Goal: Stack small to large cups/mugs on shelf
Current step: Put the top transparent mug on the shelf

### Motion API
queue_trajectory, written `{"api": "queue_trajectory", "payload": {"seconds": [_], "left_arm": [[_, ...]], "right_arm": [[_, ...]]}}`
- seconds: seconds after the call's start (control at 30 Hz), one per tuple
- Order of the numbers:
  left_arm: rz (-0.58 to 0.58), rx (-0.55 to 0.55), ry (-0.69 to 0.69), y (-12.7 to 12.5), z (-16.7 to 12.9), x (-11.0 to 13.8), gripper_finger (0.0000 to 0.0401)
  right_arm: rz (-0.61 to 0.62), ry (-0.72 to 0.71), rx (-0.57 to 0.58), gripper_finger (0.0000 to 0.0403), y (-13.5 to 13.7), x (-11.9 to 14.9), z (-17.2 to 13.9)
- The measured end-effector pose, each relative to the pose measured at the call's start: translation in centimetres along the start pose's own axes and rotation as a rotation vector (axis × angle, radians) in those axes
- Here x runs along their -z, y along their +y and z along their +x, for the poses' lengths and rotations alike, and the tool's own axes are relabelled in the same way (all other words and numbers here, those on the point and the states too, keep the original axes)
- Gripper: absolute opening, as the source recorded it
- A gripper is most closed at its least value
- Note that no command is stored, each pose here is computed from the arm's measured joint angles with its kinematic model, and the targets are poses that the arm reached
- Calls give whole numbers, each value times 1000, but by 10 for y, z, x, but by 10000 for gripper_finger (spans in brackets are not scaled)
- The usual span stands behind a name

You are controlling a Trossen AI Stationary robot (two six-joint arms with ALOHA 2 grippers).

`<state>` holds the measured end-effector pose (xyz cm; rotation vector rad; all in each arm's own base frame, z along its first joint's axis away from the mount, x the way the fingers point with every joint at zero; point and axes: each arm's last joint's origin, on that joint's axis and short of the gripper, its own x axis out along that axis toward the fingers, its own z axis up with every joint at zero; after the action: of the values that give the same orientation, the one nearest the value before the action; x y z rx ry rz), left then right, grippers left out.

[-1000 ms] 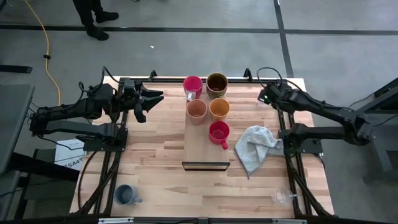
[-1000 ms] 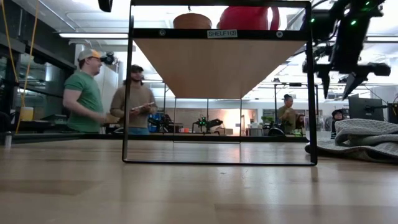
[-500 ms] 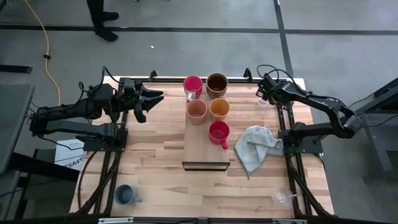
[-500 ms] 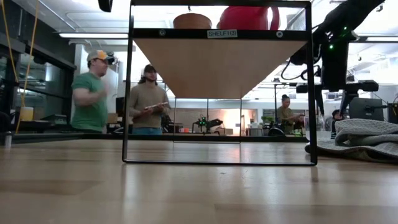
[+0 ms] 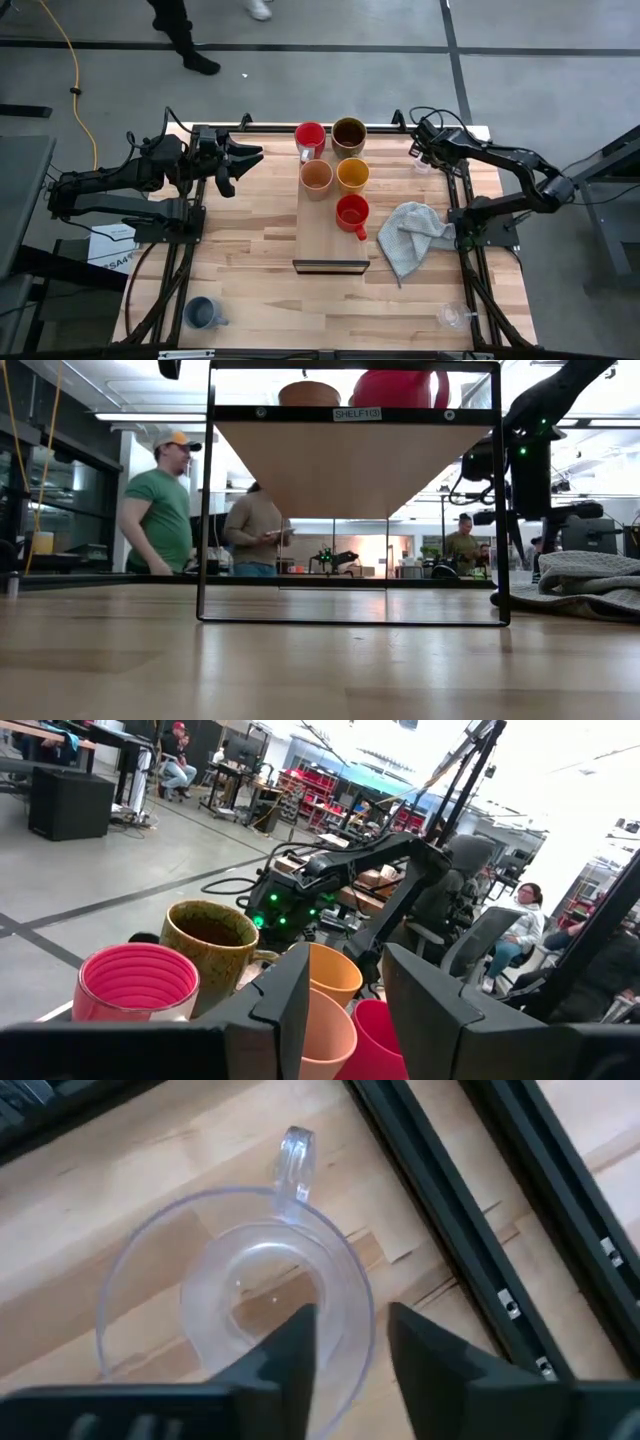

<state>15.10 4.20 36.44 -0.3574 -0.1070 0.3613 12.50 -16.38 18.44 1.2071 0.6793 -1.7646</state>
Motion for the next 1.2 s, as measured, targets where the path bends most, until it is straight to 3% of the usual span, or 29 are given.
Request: {"api": "queue_trajectory", "payload": {"seconds": [0.2, 0.47, 0.7, 0.93, 1.2], "left_arm": [[0, 0, 0, 0, 0, 0, 117], [0, 0, 0, 0, 0, 0, 117], [0, -17, -6, 1, 0, 0, 117], [0, -18, -7, 1, 0, 0, 117], [0, -22, -9, 1, 0, 0, 117]], "right_arm": [[-113, -34, -1, 18, -1, -2, -3], [-171, -130, -170, 3, -19, -6, -44], [-307, -324, -540, 1, -39, -15, -139], [-565, -464, -983, 0, -54, -16, -229], [-839, -406, -1421, 0, -19, 17, -275]]}}
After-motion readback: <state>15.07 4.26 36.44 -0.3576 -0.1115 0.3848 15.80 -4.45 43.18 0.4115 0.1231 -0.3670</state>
